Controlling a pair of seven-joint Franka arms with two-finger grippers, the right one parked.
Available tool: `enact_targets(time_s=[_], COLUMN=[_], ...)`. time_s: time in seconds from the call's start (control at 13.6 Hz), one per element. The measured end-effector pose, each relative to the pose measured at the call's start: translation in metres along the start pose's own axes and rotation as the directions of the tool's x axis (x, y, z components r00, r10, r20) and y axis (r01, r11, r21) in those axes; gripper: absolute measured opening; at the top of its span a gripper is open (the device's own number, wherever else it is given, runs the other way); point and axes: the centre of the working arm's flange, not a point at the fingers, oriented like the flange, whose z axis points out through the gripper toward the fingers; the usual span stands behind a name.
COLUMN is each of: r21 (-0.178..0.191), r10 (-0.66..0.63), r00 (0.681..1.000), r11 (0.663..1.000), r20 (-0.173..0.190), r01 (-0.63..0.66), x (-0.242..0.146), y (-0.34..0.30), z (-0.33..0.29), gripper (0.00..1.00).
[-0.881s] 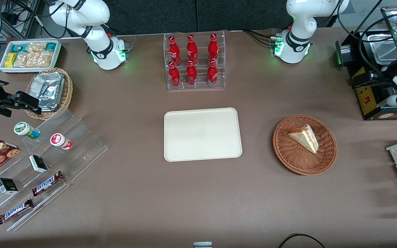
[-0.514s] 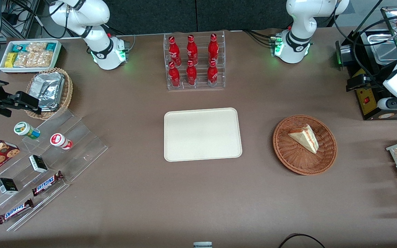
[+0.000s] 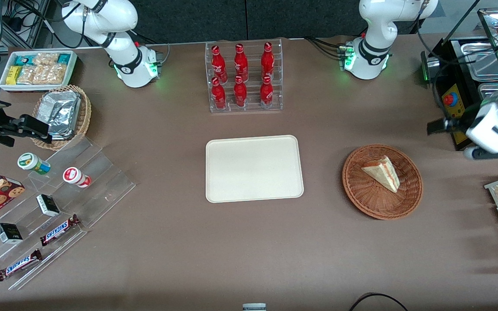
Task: Place sandwich from basket to tray
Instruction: 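Move the left gripper over the wicker basket toward the sandwich, then lower the left gripper and close it on the wrapped sandwich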
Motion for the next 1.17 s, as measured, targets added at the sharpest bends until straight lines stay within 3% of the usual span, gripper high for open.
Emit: enact_targets(time_s=[0.15, 0.37, 0.73, 0.95, 1.17], r21=[-0.014, -0.067, -0.126, -0.152, -0.144], r10=[-0.161, -0.376, -0.566, -0.592, -0.605], r00=[0.986, 0.92, 0.814, 0.793, 0.786], r11=[0.987, 0.926, 0.824, 0.805, 0.796], r20=[-0.047, -0.115, -0.13, -0.144, -0.131], r01=[0.16, 0.37, 0.553, 0.573, 0.588], x=[0.018, 0.029, 0.029, 0.027, 0.025], y=[0.009, 0.029, 0.031, 0.037, 0.048], z=[0.043, 0.101, 0.155, 0.189, 0.22], gripper=[1.0, 1.0, 1.0, 1.0, 1.0])
